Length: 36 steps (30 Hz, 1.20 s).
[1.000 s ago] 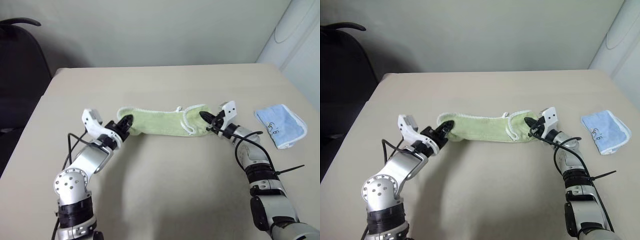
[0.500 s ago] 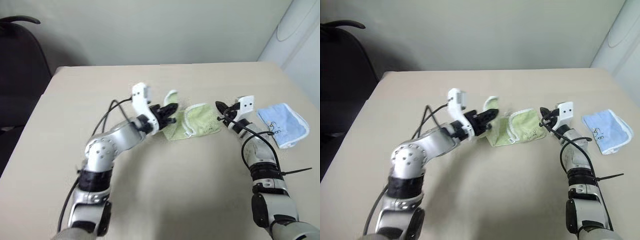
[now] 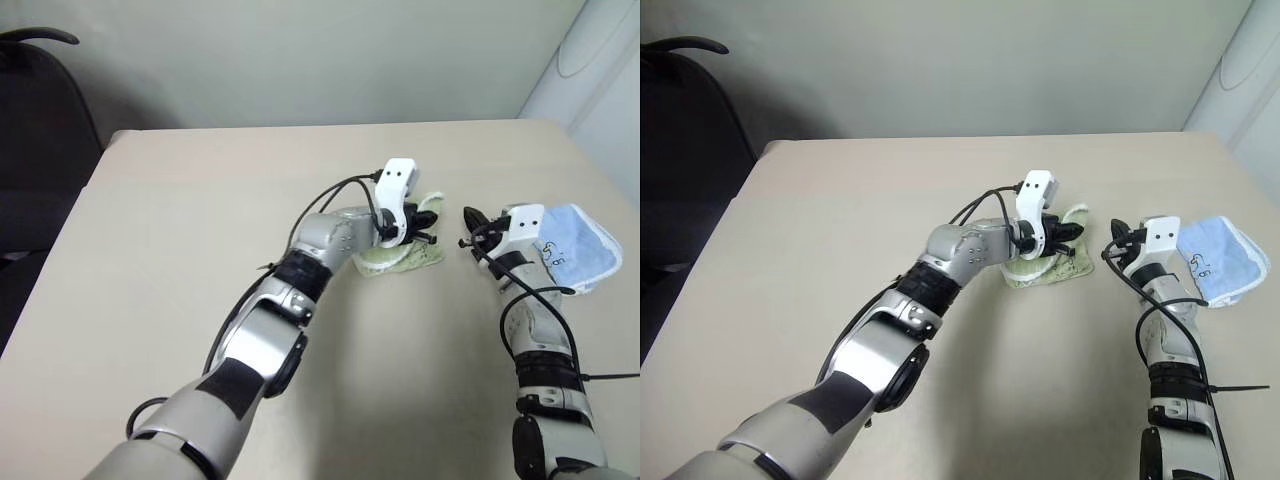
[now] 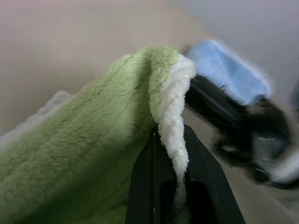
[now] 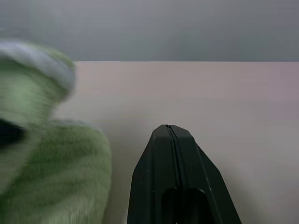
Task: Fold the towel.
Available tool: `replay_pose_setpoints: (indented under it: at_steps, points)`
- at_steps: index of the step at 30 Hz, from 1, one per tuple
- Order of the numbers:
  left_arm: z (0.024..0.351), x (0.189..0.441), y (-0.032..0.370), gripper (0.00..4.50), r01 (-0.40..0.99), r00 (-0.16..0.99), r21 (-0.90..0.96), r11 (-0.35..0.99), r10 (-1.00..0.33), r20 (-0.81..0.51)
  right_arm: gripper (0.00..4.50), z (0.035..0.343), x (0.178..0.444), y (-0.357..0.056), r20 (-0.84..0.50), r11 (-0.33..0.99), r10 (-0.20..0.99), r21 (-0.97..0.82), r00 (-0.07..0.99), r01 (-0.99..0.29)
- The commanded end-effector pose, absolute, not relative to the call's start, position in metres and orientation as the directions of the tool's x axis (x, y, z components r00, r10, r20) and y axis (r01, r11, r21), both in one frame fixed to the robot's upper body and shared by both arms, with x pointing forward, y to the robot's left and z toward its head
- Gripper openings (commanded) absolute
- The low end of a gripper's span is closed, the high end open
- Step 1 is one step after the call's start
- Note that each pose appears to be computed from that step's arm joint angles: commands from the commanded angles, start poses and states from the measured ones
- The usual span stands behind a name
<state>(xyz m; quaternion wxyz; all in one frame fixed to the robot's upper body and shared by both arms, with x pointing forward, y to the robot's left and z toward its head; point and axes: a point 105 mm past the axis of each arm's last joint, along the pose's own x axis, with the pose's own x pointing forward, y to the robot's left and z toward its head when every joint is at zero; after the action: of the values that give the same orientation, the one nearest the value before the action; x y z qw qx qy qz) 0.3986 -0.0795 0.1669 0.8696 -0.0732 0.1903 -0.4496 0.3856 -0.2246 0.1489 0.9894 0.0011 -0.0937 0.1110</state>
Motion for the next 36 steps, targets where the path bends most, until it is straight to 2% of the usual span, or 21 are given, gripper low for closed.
replay_pose_setpoints:
  at_steps: [1,4,9,11,14,19,20,22,26,32,36]
  points:
    - [0.16,0.402,-0.085,0.06,0.776,0.515,-0.256,0.576,-0.814,-0.27,0.0,0.169,0.378,-0.234,0.248,0.984,0.179,-0.023,0.952,-0.179]
    - [0.156,0.401,-0.088,0.69,0.772,0.501,-0.298,0.561,-0.826,-0.258,0.0,0.169,0.376,-0.235,0.245,0.985,0.174,-0.023,0.954,-0.173]
    - [0.169,0.405,-0.087,2.51,0.744,0.505,-0.402,0.533,-0.843,-0.183,0.0,0.171,0.375,-0.234,0.241,0.983,0.184,-0.03,0.953,-0.182]
    - [0.186,0.411,-0.08,3.23,0.718,0.527,-0.47,0.514,-0.842,-0.116,0.0,0.172,0.376,-0.232,0.233,0.977,0.212,-0.061,0.949,-0.204]
    - [0.212,0.421,-0.063,3.23,0.685,0.562,-0.549,0.478,-0.827,-0.019,0.0,0.175,0.375,-0.225,0.217,0.957,0.278,-0.142,0.936,-0.252]
    - [0.236,0.434,-0.026,3.23,0.656,0.628,-0.565,0.5,-0.777,0.041,0.0,0.18,0.37,-0.21,0.173,0.89,0.406,-0.298,0.897,-0.345]
    - [0.24,0.436,-0.016,3.28,0.65,0.649,-0.554,0.52,-0.759,0.05,0.38,0.18,0.369,-0.205,0.16,0.868,0.438,-0.331,0.884,-0.37]
    - [0.242,0.442,0.009,3.28,0.629,0.702,-0.515,0.582,-0.71,0.054,0.85,0.179,0.363,-0.193,0.119,0.804,0.519,-0.404,0.847,-0.436]
    - [0.233,0.444,0.066,3.28,0.545,0.795,-0.496,0.676,-0.605,0.049,2.3,0.18,0.35,-0.178,0.058,0.66,0.633,-0.561,0.772,-0.499]
    - [0.196,0.42,0.133,3.28,0.4,0.881,-0.522,0.753,-0.472,-0.006,4.49,0.193,0.334,-0.173,0.02,0.498,0.719,-0.712,0.695,-0.495]
    - [0.168,0.397,0.16,3.28,0.302,0.916,-0.561,0.771,-0.397,-0.054,4.49,0.198,0.329,-0.166,0.009,0.443,0.757,-0.742,0.654,-0.502]
